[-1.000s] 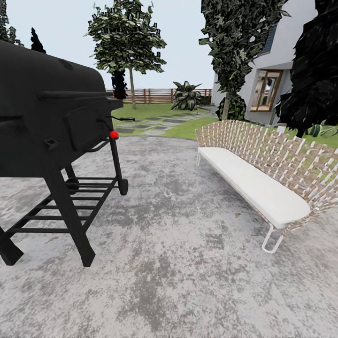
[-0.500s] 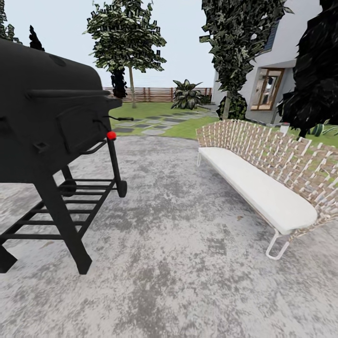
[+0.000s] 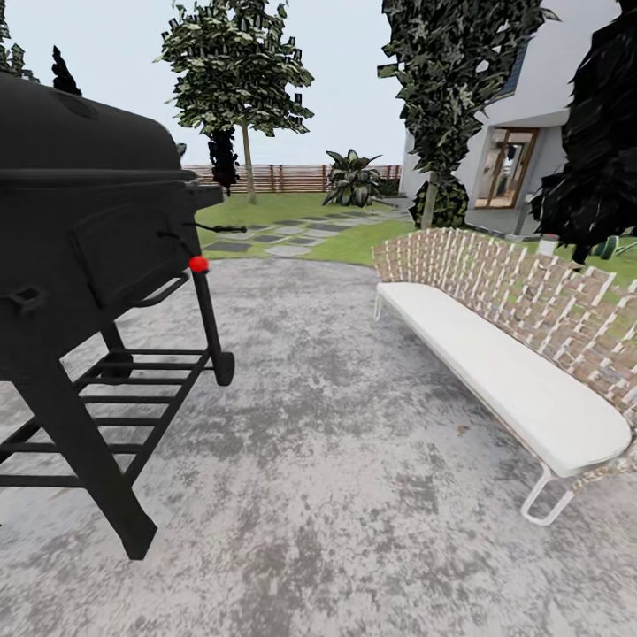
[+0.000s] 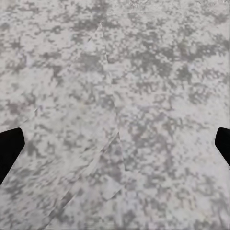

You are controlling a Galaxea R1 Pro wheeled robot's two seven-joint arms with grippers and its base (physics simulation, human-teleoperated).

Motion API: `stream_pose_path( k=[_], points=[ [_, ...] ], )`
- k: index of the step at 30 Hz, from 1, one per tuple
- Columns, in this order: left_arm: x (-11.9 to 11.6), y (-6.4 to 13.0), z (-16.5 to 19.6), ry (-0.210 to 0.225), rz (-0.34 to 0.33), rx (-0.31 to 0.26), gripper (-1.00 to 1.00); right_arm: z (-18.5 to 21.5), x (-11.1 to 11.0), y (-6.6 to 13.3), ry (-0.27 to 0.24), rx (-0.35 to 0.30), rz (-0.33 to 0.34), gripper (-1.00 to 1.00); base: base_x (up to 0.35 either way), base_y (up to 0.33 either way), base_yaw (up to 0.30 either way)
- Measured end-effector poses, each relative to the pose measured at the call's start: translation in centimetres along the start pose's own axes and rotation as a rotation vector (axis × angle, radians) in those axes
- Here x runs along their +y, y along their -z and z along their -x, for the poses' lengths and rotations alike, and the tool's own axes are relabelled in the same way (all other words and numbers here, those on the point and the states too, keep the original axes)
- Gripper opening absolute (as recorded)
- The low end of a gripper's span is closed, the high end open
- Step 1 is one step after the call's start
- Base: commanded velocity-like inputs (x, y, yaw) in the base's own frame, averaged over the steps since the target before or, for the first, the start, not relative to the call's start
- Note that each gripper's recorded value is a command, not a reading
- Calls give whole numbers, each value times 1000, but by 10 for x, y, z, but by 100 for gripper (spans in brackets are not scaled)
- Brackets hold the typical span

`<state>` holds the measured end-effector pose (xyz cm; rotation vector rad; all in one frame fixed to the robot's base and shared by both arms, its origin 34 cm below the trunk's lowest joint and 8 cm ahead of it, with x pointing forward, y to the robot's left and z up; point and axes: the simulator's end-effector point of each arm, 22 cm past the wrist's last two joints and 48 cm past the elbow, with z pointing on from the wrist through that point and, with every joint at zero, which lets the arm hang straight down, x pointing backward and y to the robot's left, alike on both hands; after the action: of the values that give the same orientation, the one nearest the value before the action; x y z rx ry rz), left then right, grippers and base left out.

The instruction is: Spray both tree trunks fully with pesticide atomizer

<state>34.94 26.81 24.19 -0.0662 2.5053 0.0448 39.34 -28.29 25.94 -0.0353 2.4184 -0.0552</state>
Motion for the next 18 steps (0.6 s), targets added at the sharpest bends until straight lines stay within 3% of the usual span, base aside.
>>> stream_pose_path(
  k=[18],
  points=[
    [1,0,-1,0,2,2,100,2,-1,0,-2,-5,-2,100,340,-46,0]
  ],
)
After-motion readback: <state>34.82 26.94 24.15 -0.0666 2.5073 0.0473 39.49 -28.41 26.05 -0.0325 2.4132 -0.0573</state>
